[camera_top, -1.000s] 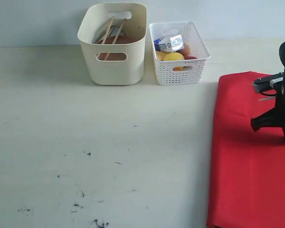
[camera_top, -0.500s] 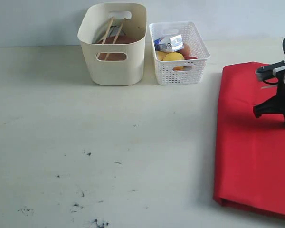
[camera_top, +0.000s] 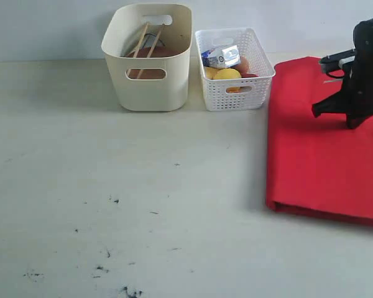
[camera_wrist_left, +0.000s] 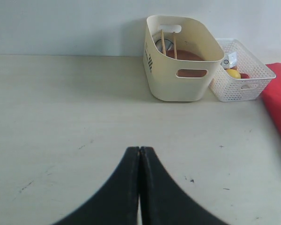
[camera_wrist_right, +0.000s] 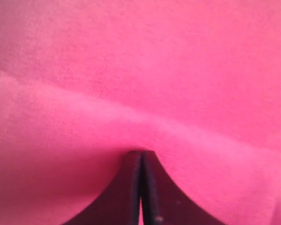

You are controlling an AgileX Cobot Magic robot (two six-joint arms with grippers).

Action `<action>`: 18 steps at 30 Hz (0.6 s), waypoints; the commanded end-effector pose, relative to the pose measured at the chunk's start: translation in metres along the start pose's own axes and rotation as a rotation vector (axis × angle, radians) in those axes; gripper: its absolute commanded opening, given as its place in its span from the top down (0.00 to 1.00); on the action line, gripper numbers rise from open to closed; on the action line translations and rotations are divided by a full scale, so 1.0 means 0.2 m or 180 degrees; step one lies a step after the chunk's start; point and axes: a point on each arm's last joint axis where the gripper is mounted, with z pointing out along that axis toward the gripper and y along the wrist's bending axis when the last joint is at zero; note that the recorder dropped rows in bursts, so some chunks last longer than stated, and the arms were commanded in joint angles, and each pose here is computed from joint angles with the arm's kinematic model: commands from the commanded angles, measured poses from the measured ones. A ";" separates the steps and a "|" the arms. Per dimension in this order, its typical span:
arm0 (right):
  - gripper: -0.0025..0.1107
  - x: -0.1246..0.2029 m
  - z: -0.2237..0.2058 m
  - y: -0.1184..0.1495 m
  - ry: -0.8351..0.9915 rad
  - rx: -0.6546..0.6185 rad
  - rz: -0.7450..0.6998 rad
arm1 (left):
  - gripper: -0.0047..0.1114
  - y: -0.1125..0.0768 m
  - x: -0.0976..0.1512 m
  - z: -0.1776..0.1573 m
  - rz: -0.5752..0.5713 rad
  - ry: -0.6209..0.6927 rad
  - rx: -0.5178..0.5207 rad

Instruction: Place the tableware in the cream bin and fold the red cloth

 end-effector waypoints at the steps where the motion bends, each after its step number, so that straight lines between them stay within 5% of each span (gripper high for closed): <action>1: 0.98 -0.09 0.16 0.07 -0.0083 -0.0290 0.0078 | 0.96 0.00 0.01 0.00 -0.0027 -0.0017 -0.0003; 12: 0.98 -0.37 0.34 0.12 -0.0415 -0.0474 0.0185 | 0.96 0.00 0.01 0.00 -0.0027 -0.0017 -0.0003; 18: 0.98 -0.44 0.25 0.05 -0.0455 -0.0435 0.0383 | 0.96 0.00 0.01 0.00 -0.0027 -0.0017 -0.0003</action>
